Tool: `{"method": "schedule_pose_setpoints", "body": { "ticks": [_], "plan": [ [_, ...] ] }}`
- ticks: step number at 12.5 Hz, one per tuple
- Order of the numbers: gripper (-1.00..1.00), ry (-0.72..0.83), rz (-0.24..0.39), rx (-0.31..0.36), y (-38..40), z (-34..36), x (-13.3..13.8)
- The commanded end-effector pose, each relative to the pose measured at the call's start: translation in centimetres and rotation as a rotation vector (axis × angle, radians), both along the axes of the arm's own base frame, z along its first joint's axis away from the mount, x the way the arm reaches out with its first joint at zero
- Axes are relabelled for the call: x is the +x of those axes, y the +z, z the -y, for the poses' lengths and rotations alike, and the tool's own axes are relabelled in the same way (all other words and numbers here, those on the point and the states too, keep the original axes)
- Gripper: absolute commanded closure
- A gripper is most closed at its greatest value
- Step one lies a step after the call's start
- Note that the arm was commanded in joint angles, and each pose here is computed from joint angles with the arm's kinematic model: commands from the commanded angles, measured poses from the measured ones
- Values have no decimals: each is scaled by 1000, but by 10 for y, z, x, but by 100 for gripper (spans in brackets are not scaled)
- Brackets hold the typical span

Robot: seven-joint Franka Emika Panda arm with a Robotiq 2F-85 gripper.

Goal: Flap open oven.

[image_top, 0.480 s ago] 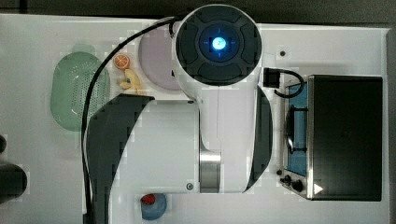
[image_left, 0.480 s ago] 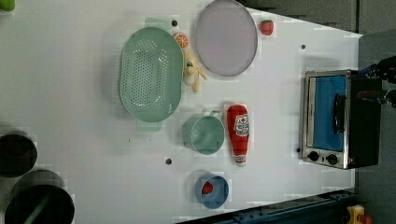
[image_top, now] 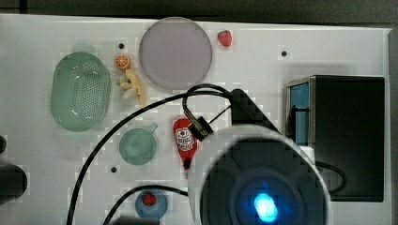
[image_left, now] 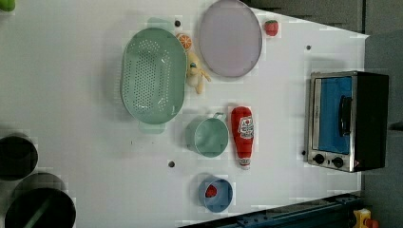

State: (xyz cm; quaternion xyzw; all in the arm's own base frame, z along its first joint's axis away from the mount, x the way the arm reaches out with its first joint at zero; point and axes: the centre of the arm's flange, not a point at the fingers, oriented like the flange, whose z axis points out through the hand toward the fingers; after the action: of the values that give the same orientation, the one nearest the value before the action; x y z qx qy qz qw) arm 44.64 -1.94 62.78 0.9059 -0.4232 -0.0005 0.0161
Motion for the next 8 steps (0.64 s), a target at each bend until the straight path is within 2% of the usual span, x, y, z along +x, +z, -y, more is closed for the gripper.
{"method": "schedule_pose_setpoints", "body": {
  "ticks": [1, 6, 7, 8],
  "plan": [
    [-65, 21, -32, 16, -16, 13, 13],
    [55, 1, -42, 22, -20, 25, 14],
    [65, -9, -47, 25, -24, 32, 16],
    [65, -2, -57, 32, -29, 41, 17]
  ]
}}
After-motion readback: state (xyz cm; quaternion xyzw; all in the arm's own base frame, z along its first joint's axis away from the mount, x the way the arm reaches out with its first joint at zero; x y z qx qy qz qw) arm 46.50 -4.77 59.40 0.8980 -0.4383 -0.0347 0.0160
